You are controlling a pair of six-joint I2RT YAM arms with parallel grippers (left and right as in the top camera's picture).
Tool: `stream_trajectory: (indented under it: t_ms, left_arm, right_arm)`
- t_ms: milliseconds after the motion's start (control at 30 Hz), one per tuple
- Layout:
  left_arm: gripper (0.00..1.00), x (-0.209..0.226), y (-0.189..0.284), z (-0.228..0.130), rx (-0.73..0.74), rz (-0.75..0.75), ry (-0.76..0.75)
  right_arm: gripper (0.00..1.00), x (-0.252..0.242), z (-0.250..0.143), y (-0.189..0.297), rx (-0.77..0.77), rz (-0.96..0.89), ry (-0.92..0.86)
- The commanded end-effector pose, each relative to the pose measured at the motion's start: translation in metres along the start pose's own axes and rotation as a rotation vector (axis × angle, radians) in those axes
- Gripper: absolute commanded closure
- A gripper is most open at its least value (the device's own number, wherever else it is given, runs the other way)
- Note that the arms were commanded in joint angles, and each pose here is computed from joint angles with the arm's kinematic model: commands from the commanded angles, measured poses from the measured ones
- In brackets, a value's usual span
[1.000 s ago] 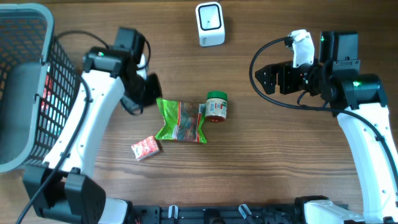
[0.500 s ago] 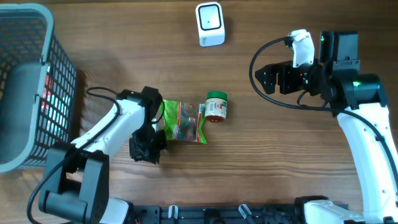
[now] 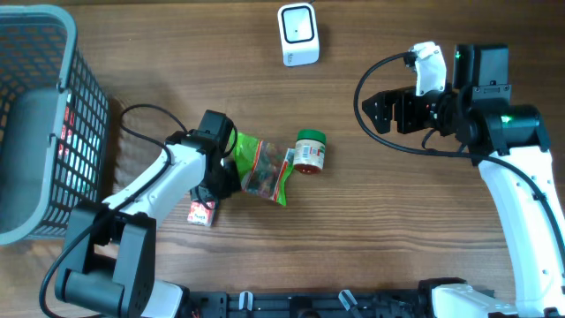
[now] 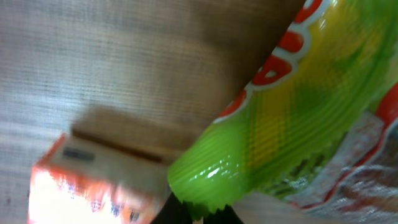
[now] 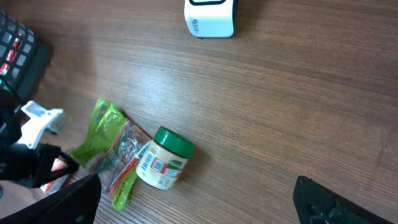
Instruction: Scan the item barcode
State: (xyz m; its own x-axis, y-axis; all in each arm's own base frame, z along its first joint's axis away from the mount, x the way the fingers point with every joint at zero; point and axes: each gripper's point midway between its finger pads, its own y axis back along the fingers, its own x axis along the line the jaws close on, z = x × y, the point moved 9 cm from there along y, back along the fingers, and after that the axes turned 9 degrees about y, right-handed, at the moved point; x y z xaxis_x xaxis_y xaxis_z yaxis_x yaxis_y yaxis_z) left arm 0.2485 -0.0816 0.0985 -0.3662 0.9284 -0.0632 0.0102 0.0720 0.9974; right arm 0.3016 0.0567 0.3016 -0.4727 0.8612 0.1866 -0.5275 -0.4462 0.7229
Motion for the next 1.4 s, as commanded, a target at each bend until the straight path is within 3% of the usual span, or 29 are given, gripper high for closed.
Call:
stream_trajectory:
  t_ms: [0, 200, 300, 400, 467, 633, 833, 1000, 1100, 1367]
  left_arm:
    - [0.96, -0.008, 0.009, 0.007, -0.037, -0.028, 0.004]
    - [0.96, -0.003, 0.063, -0.008, -0.006, -0.035, 0.006]
    - [0.95, 0.019, 0.074, -0.026, 0.015, 0.091, 0.068]
    - [0.91, 0.034, 0.059, -0.040, 0.075, 0.181, 0.117]
    - [0.96, 0.038, 0.040, -0.046, 0.094, 0.165, 0.158]
    - [0.95, 0.048, 0.008, -0.055, 0.084, 0.165, 0.226]
    - [0.92, 0.050, 0.006, -0.058, 0.114, 0.154, 0.240]
    - [0.96, 0.047, 0.004, -0.064, 0.178, 0.105, 0.254]
    - [0.96, 0.052, -0.004, -0.072, 0.204, 0.123, 0.345]
    - [0.96, 0.049, -0.015, -0.063, 0.143, 0.047, 0.365]
  right_arm:
    - [0.00, 0.002, 0.006, 0.003, -0.019, 0.010, 0.010]
    - [0.00, 0.002, 0.006, 0.003, -0.019, 0.010, 0.010]
    - [0.00, 0.002, 0.006, 0.003, -0.019, 0.010, 0.010]
    - [0.00, 0.002, 0.006, 0.003, -0.019, 0.009, 0.010]
    - [0.00, 0.002, 0.006, 0.003, -0.019, 0.010, 0.010]
    - [0.00, 0.002, 0.006, 0.003, -0.019, 0.010, 0.010]
    - [0.00, 0.002, 0.006, 0.003, -0.019, 0.010, 0.010]
    - [0.00, 0.002, 0.006, 0.003, -0.019, 0.010, 0.010]
    - [0.00, 0.002, 0.006, 0.003, -0.019, 0.010, 0.010]
    - [0.00, 0.002, 0.006, 0.003, -0.019, 0.010, 0.010]
